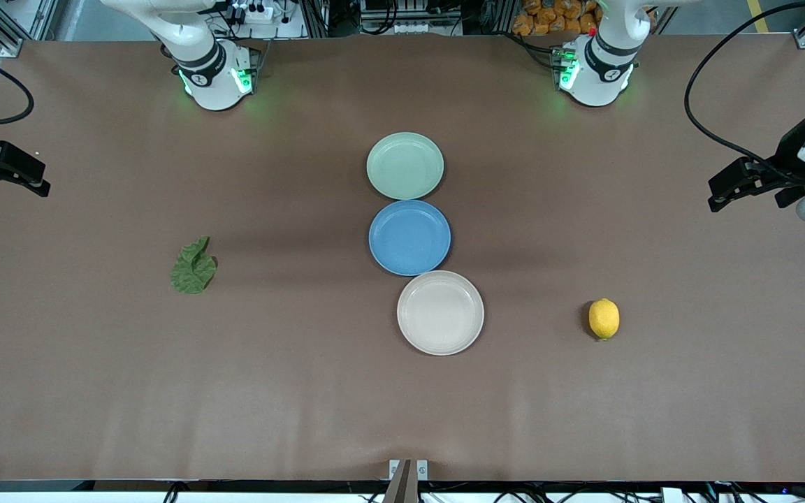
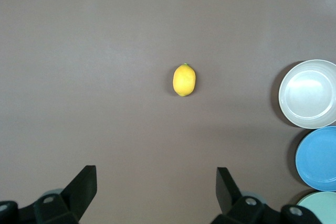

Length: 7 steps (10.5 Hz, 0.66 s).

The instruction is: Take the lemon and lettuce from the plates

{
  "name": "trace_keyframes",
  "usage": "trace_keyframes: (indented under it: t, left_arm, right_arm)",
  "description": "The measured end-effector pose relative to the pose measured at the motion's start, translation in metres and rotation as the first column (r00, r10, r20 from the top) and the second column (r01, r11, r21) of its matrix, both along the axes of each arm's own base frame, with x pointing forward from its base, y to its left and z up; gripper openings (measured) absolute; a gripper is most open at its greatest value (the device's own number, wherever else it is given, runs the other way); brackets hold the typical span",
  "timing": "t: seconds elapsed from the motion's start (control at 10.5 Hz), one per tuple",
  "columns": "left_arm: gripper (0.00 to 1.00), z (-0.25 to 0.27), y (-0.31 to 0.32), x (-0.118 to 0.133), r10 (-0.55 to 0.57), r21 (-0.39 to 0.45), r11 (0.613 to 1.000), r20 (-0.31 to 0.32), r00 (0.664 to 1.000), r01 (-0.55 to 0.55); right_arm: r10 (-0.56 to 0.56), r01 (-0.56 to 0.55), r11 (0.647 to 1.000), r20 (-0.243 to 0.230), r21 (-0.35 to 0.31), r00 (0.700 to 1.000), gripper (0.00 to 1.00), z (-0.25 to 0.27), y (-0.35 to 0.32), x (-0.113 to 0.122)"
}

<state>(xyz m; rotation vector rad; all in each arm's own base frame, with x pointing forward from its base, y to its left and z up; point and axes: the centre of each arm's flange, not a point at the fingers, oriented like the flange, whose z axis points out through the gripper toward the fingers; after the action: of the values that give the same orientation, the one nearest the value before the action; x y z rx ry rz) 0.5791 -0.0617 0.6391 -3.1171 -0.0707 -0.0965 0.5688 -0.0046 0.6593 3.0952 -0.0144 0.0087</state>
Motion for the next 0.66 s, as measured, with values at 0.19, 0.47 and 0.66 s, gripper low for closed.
trace_keyframes:
  t: [0.19,0.47,0.66]
  left_arm:
    - [1.0,0.0,0.0,0.0,0.0,0.0,1.0,0.0,1.0,0.0]
    - [1.0,-0.0002,0.0,0.0,0.0,0.0,1.0,-0.001,1.0,0.0]
    - [1.0,-0.0006,0.0,0.0001,0.0,0.0,1.0,-0.001,1.0,0.0]
  right_arm:
    - [0.0,0.0,1.0,0.0,0.026,1.0,1.0,-0.0001,0.0014,0.0]
    - [-0.001,0.001,1.0,0.0,0.031,1.0,1.0,-0.0001,0.001,0.0]
    - [-0.002,0.002,1.0,0.0,0.031,1.0,1.0,-0.0001,0.0007,0.0]
